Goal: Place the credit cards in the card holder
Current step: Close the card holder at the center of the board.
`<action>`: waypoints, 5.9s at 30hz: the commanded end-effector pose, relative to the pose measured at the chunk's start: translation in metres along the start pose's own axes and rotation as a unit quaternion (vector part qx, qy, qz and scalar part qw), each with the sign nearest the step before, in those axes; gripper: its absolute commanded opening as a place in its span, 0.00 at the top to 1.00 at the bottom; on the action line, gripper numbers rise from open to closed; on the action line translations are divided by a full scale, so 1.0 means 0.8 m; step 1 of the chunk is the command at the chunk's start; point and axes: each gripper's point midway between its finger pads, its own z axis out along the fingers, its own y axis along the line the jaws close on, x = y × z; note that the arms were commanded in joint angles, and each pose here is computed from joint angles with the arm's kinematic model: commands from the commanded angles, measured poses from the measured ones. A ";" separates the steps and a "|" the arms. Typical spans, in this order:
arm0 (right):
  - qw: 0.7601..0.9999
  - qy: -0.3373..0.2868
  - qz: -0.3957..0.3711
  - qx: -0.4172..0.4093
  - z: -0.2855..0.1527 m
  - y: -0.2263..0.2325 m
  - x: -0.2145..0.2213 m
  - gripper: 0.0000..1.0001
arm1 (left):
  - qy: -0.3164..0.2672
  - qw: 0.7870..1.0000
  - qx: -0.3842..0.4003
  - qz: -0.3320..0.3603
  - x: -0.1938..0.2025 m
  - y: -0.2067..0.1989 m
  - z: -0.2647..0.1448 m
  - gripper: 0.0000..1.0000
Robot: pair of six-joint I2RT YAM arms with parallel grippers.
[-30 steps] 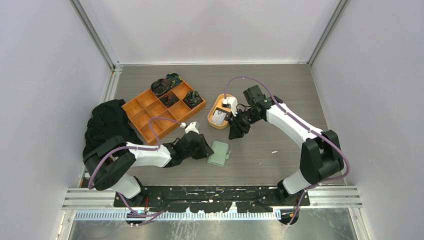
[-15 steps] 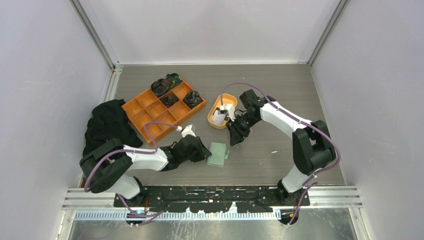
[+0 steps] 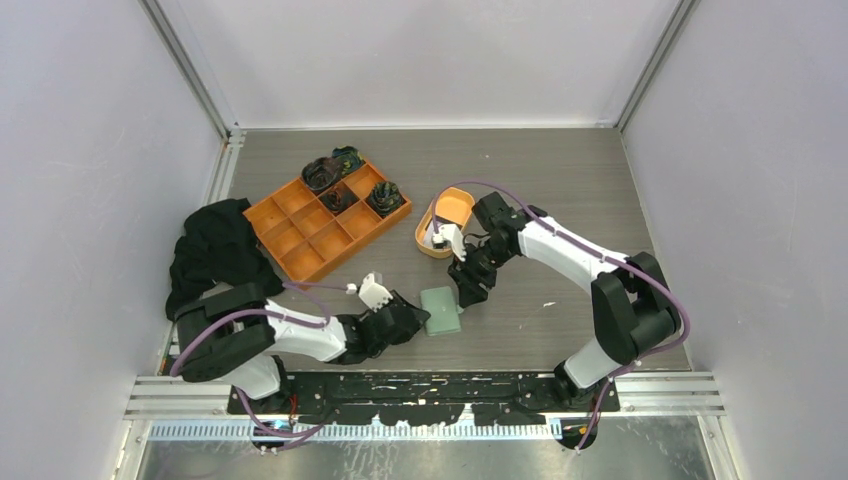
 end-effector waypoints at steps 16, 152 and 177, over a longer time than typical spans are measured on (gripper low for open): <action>0.986 0.047 0.081 0.139 0.022 -0.068 0.001 0.57 | -0.119 0.987 -0.101 -0.034 -0.011 0.031 0.024 0.90; 0.979 -0.036 -0.197 -0.026 -0.025 0.017 -0.014 0.27 | -0.025 0.995 -0.054 0.086 0.028 0.050 0.000 1.00; 0.976 0.033 -0.213 -0.002 0.024 -0.017 -0.002 0.63 | -0.012 0.994 -0.040 0.101 0.041 0.044 0.005 1.00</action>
